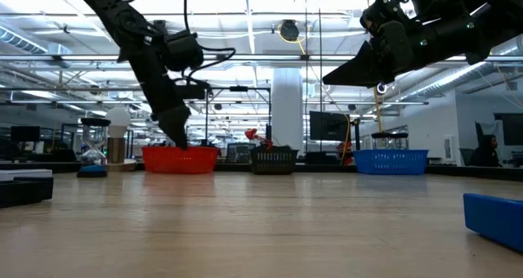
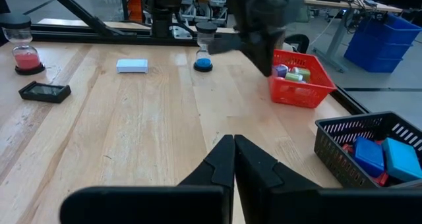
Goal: Pick & Place Office items
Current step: Adjust the red bin
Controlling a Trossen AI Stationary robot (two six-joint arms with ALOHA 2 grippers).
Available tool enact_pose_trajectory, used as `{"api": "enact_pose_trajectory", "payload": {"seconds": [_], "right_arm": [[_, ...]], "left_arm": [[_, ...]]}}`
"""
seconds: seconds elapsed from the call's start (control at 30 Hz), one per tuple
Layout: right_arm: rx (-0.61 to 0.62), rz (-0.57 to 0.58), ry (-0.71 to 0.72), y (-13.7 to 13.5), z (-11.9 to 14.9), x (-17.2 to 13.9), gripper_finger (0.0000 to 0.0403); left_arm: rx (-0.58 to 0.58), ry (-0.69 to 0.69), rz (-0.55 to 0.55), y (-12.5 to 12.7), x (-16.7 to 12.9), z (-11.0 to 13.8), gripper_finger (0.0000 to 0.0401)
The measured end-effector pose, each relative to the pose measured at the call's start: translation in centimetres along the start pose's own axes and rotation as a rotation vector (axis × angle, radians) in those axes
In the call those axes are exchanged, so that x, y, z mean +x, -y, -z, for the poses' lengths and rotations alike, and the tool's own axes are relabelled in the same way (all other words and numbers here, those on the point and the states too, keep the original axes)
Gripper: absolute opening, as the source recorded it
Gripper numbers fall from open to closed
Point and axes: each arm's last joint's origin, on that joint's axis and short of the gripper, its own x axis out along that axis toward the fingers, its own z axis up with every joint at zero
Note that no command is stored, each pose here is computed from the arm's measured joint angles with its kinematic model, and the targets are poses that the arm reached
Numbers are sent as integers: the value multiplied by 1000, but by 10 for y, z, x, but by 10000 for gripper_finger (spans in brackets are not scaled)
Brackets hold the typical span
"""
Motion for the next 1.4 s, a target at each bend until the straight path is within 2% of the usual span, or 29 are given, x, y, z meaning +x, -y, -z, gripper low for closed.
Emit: {"api": "enact_pose_trajectory", "payload": {"seconds": [0.17,0.4,0.5,0.7,0.93,1.23,1.4], "right_arm": [[0,0,0,0,0,0,4],[-1,0,-3,0,0,0,4],[-1,0,-4,0,0,0,4],[-1,0,-4,0,0,0,4],[7,-1,-4,0,0,0,4],[7,-1,-4,0,0,0,4],[7,-1,-4,0,0,0,4]], "left_arm": [[-24,48,-79,-9,14,-5,13],[-49,38,-114,-17,25,-3,4],[-56,21,-113,-16,22,-2,12],[-26,-78,-141,-7,2,7,9],[-93,-264,-255,-14,-4,26,12],[-209,-285,-317,-29,-3,30,6],[-228,-319,-346,-33,-3,34,7]]}}
